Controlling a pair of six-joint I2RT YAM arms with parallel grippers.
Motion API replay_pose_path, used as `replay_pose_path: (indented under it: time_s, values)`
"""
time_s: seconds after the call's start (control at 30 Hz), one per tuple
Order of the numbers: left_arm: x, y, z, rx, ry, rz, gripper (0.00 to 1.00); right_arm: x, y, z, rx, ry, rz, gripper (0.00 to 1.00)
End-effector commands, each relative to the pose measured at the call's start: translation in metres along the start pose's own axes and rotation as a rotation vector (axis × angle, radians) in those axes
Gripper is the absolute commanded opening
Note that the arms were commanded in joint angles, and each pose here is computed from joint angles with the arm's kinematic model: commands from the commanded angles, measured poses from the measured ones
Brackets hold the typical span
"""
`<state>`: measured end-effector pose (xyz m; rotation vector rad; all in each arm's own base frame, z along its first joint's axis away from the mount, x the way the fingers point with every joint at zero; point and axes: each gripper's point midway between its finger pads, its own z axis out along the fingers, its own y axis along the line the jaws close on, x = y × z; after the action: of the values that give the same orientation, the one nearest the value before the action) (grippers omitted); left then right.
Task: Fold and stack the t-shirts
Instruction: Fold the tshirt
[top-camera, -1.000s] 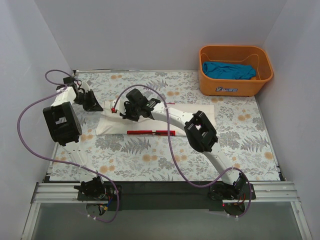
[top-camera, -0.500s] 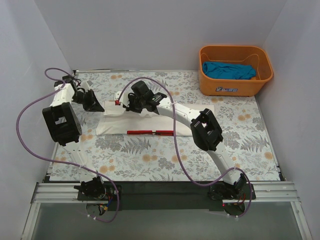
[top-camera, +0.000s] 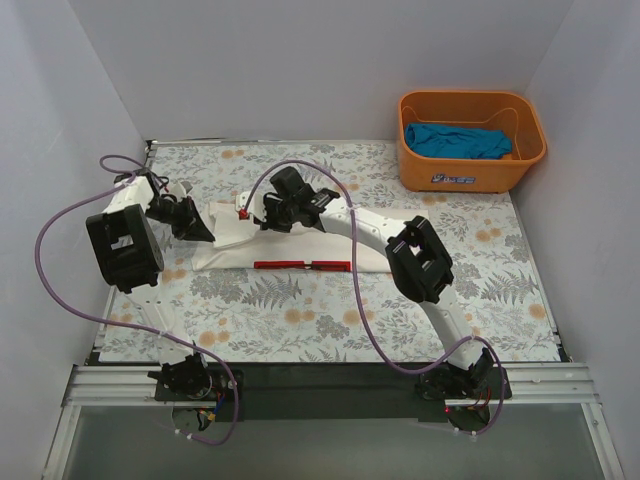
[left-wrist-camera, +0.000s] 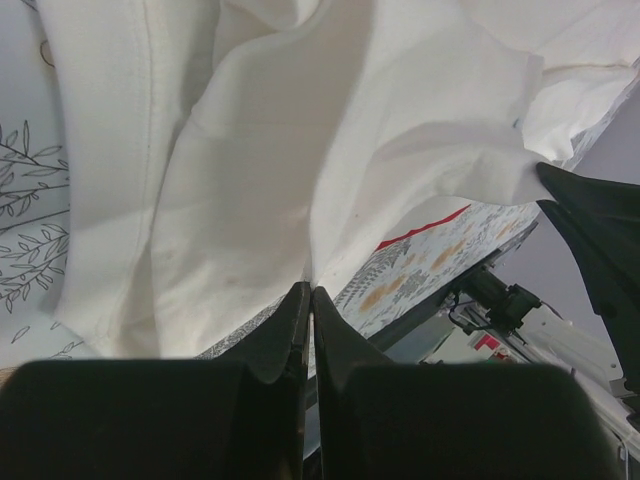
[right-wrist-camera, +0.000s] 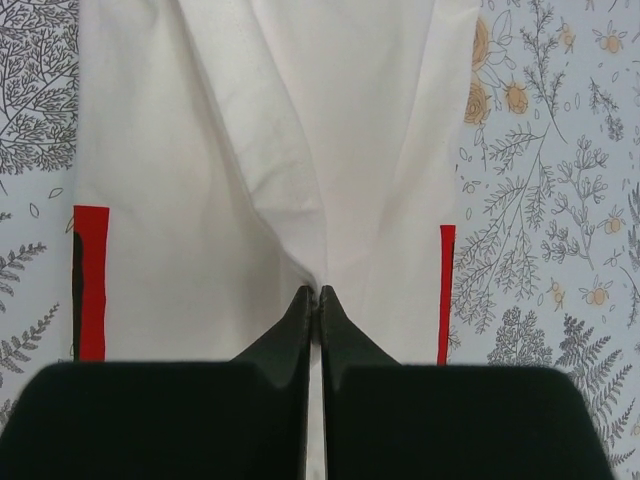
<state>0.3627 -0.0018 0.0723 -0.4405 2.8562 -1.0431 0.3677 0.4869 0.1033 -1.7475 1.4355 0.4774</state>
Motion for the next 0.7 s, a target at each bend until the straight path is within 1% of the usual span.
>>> replay_pose_path:
  time_s: [0.0,0.23,0.4,0.5,0.53,0.57,0.6,0.63,0.67]
  values:
    - [0.006,-0.015,-0.022,-0.001,-0.057,0.044,0.00,-0.030,-0.011,-0.022,0.030,-0.076,-0.047,0.01]
    - [0.012,-0.001,-0.006,-0.012,-0.039,-0.004,0.00,-0.004,-0.005,-0.010,0.022,-0.016,-0.071,0.01]
    - [0.002,0.004,-0.005,-0.040,-0.063,0.008,0.00,0.007,0.006,-0.011,-0.012,0.005,-0.089,0.01]
    - [-0.006,0.000,-0.011,-0.045,-0.090,0.030,0.00,0.013,0.017,-0.015,-0.044,0.022,-0.112,0.02]
    - [-0.007,-0.001,-0.013,-0.046,-0.097,0.039,0.00,0.015,0.020,-0.019,-0.053,0.032,-0.133,0.04]
    - [-0.010,-0.003,-0.016,-0.048,-0.109,0.053,0.04,0.017,0.023,-0.021,-0.061,0.038,-0.142,0.11]
    - [-0.013,-0.007,-0.022,-0.049,-0.129,0.080,0.08,0.018,0.025,-0.024,-0.069,0.045,-0.156,0.15]
    - [-0.015,-0.012,-0.027,-0.044,-0.147,0.106,0.15,0.021,0.030,-0.030,-0.084,0.057,-0.170,0.23]
    - [-0.017,-0.013,-0.028,-0.044,-0.152,0.110,0.17,0.021,0.031,-0.033,-0.087,0.061,-0.174,0.28]
